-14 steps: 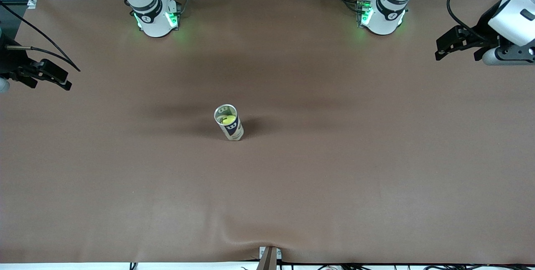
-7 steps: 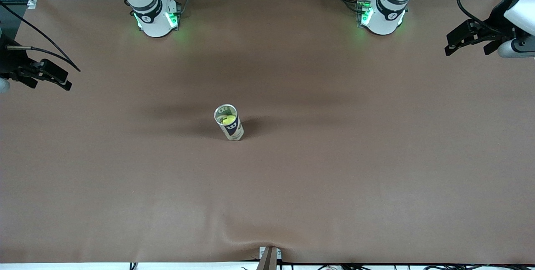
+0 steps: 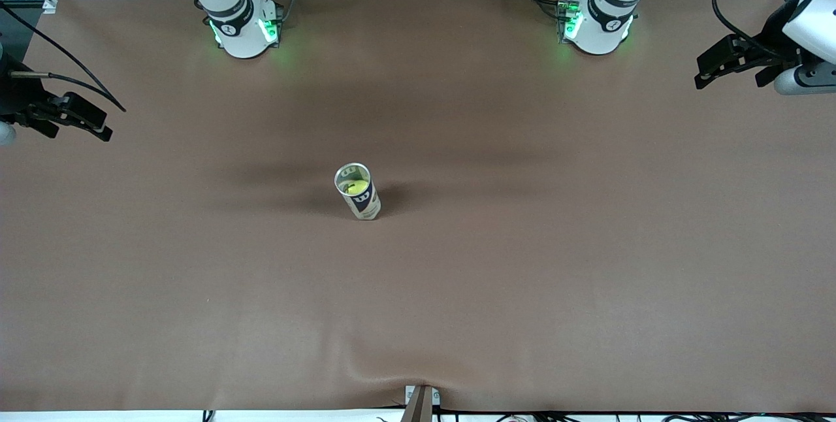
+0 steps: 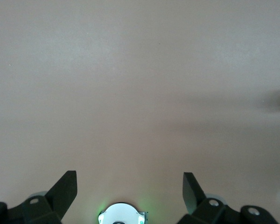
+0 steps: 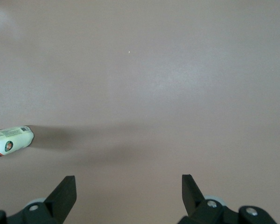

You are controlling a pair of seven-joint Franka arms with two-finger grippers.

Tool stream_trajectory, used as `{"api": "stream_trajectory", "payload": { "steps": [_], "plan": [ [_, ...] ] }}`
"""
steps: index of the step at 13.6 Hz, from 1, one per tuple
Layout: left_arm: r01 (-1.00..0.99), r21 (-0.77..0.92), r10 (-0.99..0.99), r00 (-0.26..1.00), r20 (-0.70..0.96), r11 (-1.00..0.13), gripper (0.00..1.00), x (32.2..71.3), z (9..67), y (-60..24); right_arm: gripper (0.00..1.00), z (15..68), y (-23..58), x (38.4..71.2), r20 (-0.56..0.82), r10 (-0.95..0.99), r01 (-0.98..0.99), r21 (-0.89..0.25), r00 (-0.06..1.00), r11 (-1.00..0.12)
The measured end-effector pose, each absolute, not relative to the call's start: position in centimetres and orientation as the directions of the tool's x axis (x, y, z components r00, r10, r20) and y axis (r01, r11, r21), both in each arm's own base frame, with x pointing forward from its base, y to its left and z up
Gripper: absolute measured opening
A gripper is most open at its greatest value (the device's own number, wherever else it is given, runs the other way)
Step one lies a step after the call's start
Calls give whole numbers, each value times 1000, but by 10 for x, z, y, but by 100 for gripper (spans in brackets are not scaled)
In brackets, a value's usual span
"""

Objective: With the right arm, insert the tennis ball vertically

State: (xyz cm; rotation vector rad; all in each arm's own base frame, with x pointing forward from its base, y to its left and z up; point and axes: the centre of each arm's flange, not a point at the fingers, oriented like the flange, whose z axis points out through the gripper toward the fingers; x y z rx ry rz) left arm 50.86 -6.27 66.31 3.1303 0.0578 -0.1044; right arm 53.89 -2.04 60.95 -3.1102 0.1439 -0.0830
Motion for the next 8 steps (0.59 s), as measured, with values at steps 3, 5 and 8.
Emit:
{"api": "stream_trajectory", "payload": {
  "steps": [3,5,8],
  "plan": [
    [35,-1,35,997,-70,-999,100,510,660,-63,100,609,-20,539,50,-92,-90,-29,994,-995],
    [35,-1,35,997,-70,-999,100,512,658,-64,100,608,-20,540,50,-92,-90,-29,995,-995],
    [34,0,34,997,-65,-999,100,514,656,-65,100,608,-20,540,49,-91,-90,-29,995,-996]
  ]
}}
